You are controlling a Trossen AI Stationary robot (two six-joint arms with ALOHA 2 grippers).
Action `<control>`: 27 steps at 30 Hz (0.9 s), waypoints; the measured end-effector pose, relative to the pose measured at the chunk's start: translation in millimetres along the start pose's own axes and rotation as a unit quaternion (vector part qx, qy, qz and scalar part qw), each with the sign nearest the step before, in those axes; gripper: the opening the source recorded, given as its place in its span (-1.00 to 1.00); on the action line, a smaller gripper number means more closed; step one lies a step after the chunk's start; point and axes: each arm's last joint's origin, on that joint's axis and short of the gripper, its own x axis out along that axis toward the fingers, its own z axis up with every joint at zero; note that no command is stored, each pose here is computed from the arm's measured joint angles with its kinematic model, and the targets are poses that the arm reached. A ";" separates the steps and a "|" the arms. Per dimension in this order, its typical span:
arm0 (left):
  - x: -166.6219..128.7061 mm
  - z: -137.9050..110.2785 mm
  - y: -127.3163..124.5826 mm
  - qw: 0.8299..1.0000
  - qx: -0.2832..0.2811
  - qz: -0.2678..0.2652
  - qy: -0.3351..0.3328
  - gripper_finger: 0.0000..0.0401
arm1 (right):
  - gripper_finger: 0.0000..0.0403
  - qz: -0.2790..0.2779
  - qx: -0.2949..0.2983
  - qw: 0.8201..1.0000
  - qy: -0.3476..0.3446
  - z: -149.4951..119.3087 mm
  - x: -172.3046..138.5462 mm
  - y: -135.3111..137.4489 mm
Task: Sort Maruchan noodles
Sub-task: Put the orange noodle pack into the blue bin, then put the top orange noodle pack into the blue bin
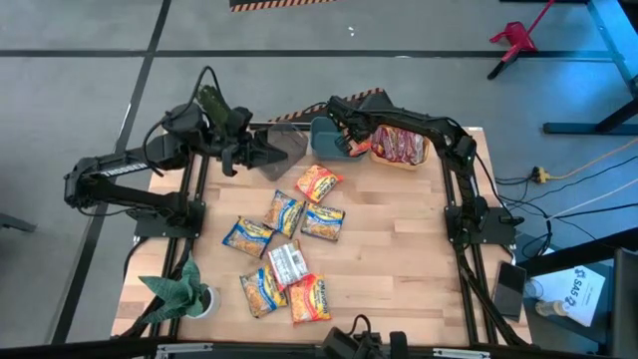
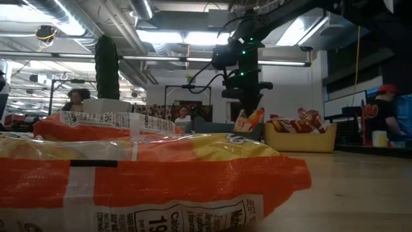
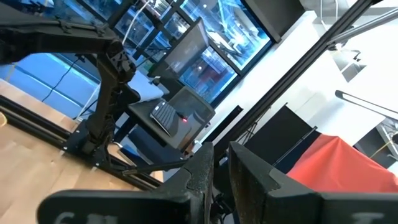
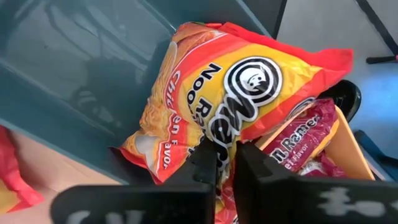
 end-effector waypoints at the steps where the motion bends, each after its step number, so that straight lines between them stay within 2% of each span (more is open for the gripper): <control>1: -0.4 0.6 0.5 1.000 0.000 0.000 0.000 -0.78 | -0.89 0.001 0.001 1.000 -0.002 0.5 -0.1 0.1; 8: -3.3 4.4 4.1 1.000 0.002 -0.003 0.005 -0.78 | -0.71 0.002 0.005 1.000 -0.013 2.9 0.2 -0.2; 17: -4.7 6.2 5.5 1.000 0.003 0.000 0.002 -0.78 | -0.36 0.001 -0.006 1.000 -0.028 4.9 -2.4 0.2; 19: -6.1 6.2 3.6 1.000 0.004 -0.006 0.006 -0.78 | -0.32 0.010 -0.013 0.999 -0.038 7.1 -12.9 0.3; 22: -9.4 6.3 -0.3 1.000 0.007 -0.018 0.012 -0.78 | -0.28 0.050 -0.026 0.995 -0.077 12.0 -44.4 4.5; 27: -20.8 1.7 -0.4 0.999 -0.004 0.003 0.048 -0.78 | -0.24 0.110 -0.142 0.975 -0.133 -0.9 -89.6 50.7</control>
